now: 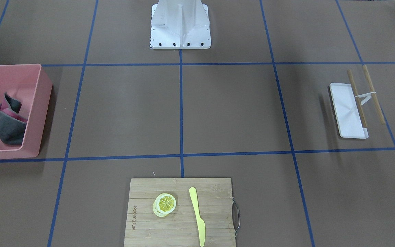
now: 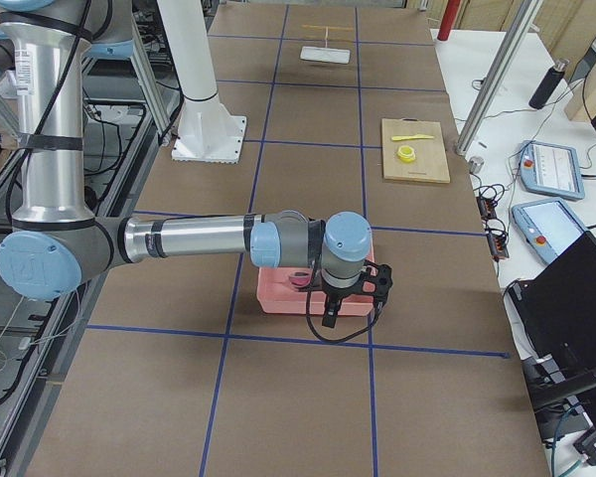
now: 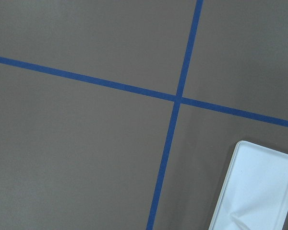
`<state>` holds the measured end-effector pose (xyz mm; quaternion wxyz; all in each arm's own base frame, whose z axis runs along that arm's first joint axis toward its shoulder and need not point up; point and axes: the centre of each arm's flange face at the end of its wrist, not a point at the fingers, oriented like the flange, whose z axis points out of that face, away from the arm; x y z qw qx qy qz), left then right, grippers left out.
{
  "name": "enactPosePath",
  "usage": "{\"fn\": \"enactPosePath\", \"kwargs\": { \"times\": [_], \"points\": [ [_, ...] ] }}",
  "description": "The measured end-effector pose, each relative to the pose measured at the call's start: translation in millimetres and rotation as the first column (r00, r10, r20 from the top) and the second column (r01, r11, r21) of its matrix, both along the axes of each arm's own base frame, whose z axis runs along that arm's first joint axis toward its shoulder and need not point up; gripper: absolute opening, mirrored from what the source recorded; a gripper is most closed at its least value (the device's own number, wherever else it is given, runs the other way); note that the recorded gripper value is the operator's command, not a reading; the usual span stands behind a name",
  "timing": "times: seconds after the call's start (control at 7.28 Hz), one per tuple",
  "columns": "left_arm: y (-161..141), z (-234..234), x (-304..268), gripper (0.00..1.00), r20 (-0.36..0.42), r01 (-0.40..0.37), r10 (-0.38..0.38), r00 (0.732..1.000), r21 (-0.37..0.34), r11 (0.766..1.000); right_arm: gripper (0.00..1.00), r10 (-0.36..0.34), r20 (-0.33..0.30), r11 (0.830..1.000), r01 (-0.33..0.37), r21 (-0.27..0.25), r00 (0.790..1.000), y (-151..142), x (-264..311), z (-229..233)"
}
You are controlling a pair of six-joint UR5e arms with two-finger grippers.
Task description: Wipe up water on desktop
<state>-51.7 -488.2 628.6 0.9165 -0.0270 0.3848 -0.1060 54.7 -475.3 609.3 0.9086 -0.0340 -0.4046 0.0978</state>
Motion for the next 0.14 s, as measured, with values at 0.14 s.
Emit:
{"fn": "enactPosePath", "kwargs": {
  "times": [0.14],
  "points": [
    [0.0,0.0,-0.1,0.98,0.001,0.0,0.0,1.0,0.0,1.0,1.0,0.0,-0.004,1.0,0.0,0.002,1.0,-0.4,0.4,-0.7]
  ]
}}
